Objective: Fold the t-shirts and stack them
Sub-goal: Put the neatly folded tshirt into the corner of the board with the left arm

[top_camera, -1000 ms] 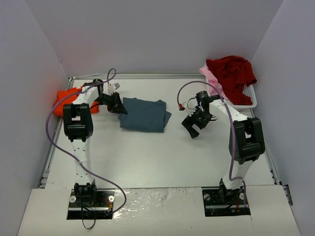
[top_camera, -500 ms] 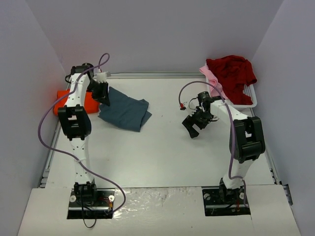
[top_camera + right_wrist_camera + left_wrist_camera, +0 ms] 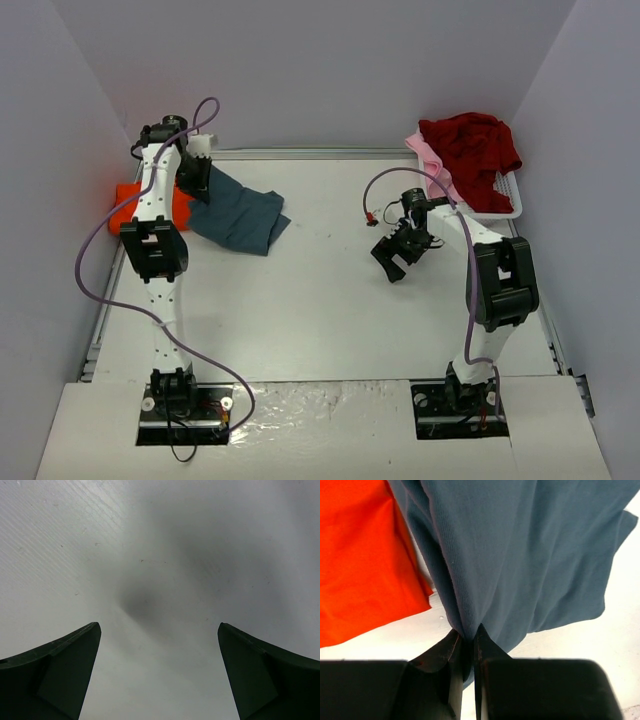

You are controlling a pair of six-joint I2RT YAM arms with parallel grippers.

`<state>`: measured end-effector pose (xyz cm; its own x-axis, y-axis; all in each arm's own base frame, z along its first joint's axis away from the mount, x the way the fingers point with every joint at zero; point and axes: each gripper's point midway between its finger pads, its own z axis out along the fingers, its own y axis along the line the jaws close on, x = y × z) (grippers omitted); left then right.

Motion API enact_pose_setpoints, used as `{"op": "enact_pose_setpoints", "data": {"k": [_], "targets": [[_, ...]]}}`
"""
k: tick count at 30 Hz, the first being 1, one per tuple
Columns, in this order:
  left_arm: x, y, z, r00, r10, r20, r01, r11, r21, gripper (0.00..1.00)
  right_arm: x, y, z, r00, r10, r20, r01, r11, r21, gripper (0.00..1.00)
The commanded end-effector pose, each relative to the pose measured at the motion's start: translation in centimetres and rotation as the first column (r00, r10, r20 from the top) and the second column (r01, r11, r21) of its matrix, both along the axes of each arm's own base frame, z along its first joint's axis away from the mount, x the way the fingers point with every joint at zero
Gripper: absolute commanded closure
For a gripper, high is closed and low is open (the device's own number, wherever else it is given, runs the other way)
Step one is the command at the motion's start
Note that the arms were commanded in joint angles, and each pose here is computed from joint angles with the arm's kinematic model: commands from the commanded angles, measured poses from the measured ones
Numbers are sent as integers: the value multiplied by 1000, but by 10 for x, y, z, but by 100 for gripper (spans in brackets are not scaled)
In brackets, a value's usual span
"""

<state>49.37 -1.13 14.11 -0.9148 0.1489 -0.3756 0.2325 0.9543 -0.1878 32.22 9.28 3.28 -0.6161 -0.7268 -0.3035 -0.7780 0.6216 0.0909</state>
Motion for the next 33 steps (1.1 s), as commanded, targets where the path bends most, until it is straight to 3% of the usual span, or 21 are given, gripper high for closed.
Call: {"op": "enact_pose_setpoints", "data": {"k": [1, 19, 33], "targets": [[-18, 17, 42, 999, 29, 36, -32, 995, 95, 98, -7, -5, 4, 1000, 3, -8, -3, 1000, -19, 0], [-7, 50, 120, 955, 57, 292, -139, 953, 270, 97, -10, -10, -6, 999, -2, -32, 0, 998, -56, 0], [-9, 60, 137, 943, 38, 332, -155, 930, 333, 98, -15, -14, -16, 998, 6, -56, -11, 995, -98, 0]]}}
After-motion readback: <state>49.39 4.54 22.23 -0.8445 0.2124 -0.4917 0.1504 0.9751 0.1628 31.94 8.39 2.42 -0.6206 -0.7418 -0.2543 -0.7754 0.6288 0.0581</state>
